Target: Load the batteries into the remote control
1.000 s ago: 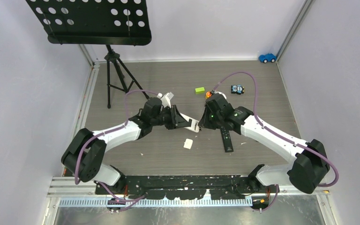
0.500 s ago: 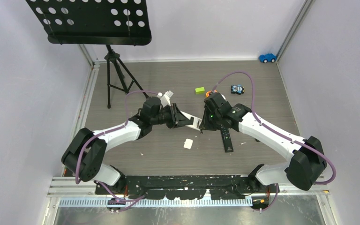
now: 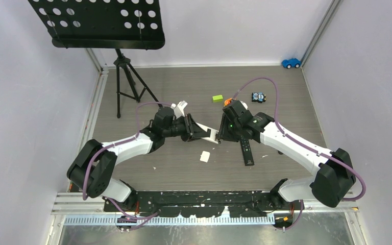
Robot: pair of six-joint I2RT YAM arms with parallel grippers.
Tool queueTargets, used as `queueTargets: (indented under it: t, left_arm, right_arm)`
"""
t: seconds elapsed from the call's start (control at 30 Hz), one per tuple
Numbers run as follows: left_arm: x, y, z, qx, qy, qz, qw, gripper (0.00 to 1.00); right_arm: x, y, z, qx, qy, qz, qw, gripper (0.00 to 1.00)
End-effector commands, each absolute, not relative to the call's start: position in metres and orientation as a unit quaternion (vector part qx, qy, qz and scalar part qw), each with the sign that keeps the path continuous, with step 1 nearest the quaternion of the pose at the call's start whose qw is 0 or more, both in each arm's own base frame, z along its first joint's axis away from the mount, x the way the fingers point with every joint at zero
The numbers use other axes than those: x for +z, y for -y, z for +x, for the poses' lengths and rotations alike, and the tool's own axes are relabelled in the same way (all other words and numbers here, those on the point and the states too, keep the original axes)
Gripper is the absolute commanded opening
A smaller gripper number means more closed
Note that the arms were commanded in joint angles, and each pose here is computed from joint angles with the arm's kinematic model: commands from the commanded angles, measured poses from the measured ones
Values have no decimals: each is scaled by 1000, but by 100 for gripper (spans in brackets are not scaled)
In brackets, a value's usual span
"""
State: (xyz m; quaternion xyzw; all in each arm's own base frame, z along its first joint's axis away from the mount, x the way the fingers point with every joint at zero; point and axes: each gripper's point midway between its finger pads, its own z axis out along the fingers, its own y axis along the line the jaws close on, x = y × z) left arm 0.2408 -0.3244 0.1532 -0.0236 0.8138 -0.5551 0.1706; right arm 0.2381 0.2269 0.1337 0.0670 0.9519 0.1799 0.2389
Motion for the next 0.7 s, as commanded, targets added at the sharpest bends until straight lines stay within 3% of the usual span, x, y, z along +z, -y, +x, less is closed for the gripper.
queueTargets:
  t: [0.0,0.37,0.67]
  left_arm:
    - [191,329,242,-602,-775,-10,193,0]
    - [192,324,251,-620,-761,-90,170,0]
    - [241,317,258,-712,-662,-189,134,0]
  right_arm:
    - [157,-231,249,204,-937,89,269,43]
    - [223,-223,252,342,-842,190,371,64]
    - [243,-218,243,463,-751,266,388,75]
